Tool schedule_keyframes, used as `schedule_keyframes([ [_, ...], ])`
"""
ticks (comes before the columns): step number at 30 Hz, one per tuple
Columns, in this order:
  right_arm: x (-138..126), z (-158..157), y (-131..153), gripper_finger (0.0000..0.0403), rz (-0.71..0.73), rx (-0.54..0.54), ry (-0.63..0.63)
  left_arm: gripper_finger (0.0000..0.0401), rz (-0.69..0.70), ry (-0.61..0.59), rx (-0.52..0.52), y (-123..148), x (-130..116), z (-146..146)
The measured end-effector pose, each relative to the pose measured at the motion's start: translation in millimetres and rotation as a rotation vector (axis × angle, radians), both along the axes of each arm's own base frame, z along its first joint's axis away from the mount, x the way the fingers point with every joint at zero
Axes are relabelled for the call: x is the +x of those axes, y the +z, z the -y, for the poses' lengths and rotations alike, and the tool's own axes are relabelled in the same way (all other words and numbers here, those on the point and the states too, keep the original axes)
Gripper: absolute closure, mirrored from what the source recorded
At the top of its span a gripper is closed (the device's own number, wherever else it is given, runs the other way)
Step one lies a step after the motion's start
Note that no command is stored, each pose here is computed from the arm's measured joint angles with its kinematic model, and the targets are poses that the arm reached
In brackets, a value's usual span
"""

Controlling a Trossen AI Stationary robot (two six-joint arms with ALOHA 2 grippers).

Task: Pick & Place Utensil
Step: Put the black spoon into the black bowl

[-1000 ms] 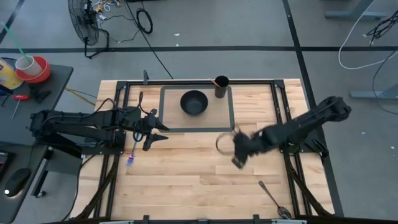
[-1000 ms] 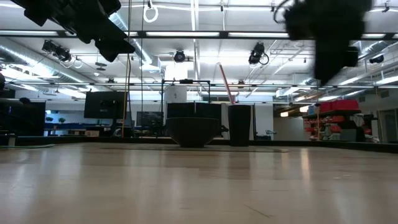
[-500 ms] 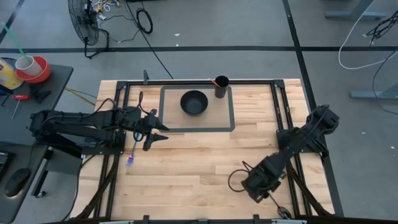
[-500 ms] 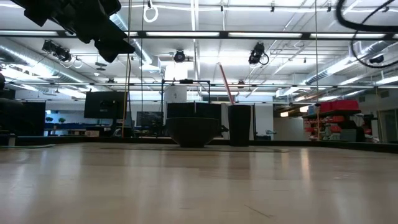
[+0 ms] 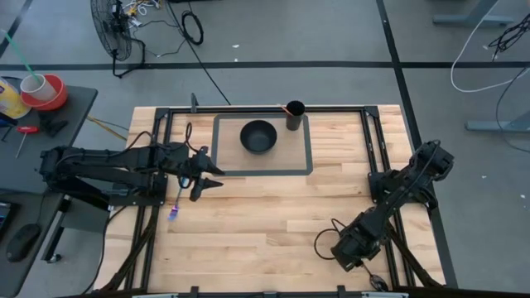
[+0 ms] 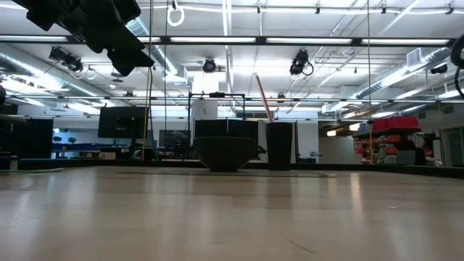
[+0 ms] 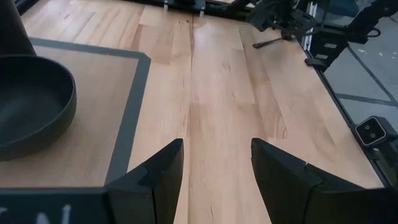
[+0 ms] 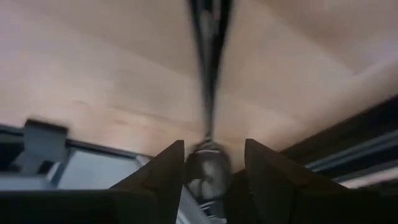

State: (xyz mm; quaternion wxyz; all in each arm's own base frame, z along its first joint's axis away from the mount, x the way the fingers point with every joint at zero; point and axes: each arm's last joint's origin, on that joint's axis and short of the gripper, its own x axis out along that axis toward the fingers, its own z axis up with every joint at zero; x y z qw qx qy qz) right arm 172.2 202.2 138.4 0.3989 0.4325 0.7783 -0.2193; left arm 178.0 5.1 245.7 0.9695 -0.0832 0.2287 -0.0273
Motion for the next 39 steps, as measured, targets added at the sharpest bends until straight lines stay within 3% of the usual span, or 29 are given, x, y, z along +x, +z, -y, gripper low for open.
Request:
schedule_keyframes([
  [10,-17,-13,-11,0.0234,-0.069,0.013,-0.079,0.0207,-0.021,0.000,-0.002,-2,-1,0],
  [23,-12,-23,-43,0.0238,-0.109,0.073,0.018,0.0207,-0.028,0.000,-0.002,-2,-1,0],
  [39,5,-10,-43,0.0383,-0.049,0.105,0.016,0.0207,-0.027,-0.002,0.002,-2,-1,0],
])
